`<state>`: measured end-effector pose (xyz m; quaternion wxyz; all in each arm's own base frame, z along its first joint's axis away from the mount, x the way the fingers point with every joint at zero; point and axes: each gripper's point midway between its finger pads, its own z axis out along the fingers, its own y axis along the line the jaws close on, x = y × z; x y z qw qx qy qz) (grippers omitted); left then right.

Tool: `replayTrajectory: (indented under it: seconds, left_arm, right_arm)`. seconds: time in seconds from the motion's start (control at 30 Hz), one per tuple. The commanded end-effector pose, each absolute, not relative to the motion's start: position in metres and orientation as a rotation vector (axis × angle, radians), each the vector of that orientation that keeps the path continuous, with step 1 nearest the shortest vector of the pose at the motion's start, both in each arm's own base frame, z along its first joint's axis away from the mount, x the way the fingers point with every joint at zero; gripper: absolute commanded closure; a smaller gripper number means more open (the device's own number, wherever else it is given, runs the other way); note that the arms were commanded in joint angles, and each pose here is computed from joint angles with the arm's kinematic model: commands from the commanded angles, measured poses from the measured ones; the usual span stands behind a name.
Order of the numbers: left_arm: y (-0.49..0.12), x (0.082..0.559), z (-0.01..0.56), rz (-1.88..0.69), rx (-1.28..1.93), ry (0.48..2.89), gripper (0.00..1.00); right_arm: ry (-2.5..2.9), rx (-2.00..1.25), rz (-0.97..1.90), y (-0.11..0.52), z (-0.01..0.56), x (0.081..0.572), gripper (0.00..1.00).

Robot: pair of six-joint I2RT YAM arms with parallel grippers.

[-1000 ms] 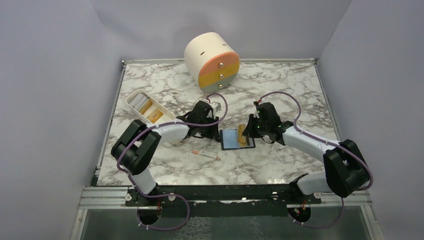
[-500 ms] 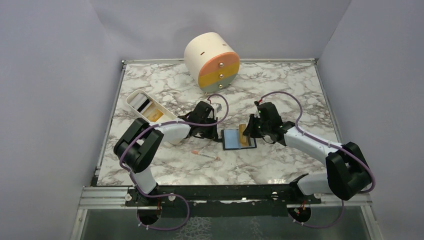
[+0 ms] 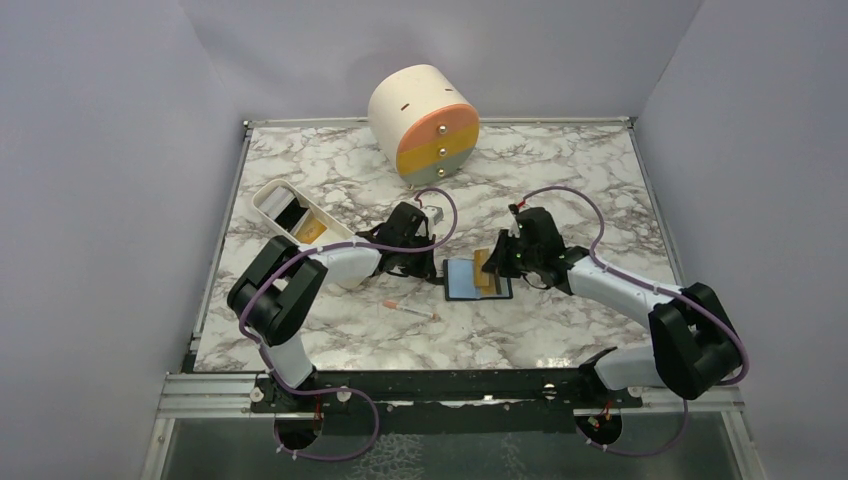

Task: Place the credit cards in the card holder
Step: Insert the credit card into the card holder.

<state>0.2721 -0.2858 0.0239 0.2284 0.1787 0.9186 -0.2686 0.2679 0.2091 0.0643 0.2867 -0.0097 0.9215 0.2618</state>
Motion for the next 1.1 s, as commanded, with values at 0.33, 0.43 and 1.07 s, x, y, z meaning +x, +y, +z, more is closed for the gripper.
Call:
replayTrajectory:
  seconds: [0.33,0.43,1.07]
  left_arm:
    - [-0.278,0.27,0.012,-0.671,0.487,2.572,1.0]
    - [-0.275,0.27,0.011,-0.648,0.48,2.575,1.0]
    - [-0.265,0.271,0.004,-0.574,0.47,2.595,1.0]
  right_arm:
    - [2.518,0.037,0.722,0.208,0.037,0.261,0.99]
    - [2.524,0.043,0.703,0.205,0.036,0.26,0.99]
    - [2.508,0.044,0.697,0.199,0.034,0.253,0.99]
